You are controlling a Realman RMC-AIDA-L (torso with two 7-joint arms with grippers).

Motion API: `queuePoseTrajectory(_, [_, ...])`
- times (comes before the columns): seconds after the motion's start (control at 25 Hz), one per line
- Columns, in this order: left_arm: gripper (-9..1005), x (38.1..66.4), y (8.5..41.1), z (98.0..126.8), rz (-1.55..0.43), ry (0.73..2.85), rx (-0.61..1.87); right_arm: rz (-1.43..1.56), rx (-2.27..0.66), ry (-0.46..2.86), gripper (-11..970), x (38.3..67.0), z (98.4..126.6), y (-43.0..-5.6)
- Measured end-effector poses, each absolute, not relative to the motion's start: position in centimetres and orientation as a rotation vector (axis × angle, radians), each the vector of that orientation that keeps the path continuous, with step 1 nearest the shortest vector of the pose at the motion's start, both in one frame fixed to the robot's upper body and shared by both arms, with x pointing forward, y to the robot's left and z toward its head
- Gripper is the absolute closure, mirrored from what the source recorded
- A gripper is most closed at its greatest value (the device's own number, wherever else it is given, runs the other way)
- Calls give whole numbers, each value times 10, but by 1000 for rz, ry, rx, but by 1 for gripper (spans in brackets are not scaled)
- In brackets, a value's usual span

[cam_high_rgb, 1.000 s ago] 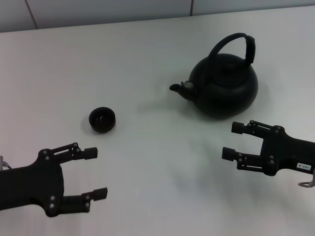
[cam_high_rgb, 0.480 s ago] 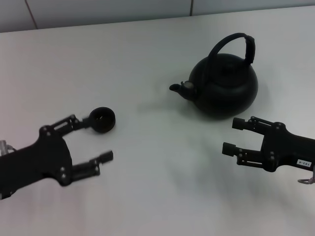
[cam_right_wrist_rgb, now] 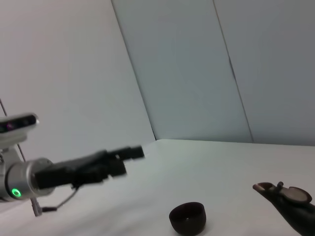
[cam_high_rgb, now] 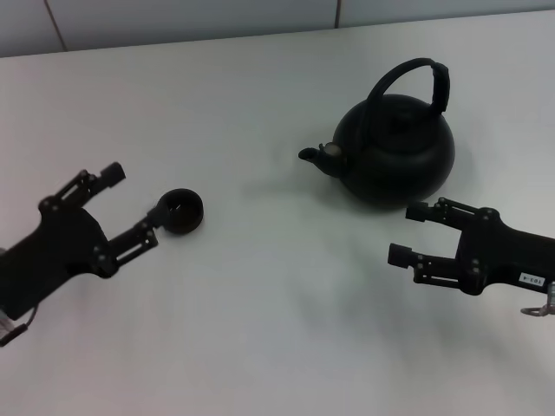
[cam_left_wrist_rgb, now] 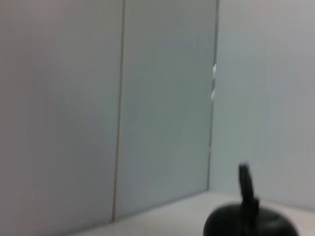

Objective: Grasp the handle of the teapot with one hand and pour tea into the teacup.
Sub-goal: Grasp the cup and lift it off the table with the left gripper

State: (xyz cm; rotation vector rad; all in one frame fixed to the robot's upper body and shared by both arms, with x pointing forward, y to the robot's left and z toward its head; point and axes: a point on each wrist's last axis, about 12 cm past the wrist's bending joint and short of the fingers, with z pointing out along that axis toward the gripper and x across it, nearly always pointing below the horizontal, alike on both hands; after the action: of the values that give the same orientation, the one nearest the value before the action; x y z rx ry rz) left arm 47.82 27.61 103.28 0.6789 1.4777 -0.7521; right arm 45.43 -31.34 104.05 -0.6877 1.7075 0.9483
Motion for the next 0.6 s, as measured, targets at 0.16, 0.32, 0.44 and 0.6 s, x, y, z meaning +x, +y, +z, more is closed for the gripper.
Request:
queuePoseTrajectory(0.16, [162, 479, 272, 1020, -715, 1568, 705, 948, -694, 1703, 136, 457, 1041, -312])
queuePoseTrajectory(0.32, [161, 478, 271, 1009, -655, 1612, 760, 943, -697, 1697, 135, 458, 1042, -312])
queuePoseTrajectory(0.44, [161, 479, 269, 1006, -639, 1631, 770, 937, -693, 1696, 135, 459, 1043, -313])
queuePoseTrajectory(0.6, [160, 485, 266, 1002, -619, 1668, 772, 934, -689, 1695, 135, 459, 1043, -314])
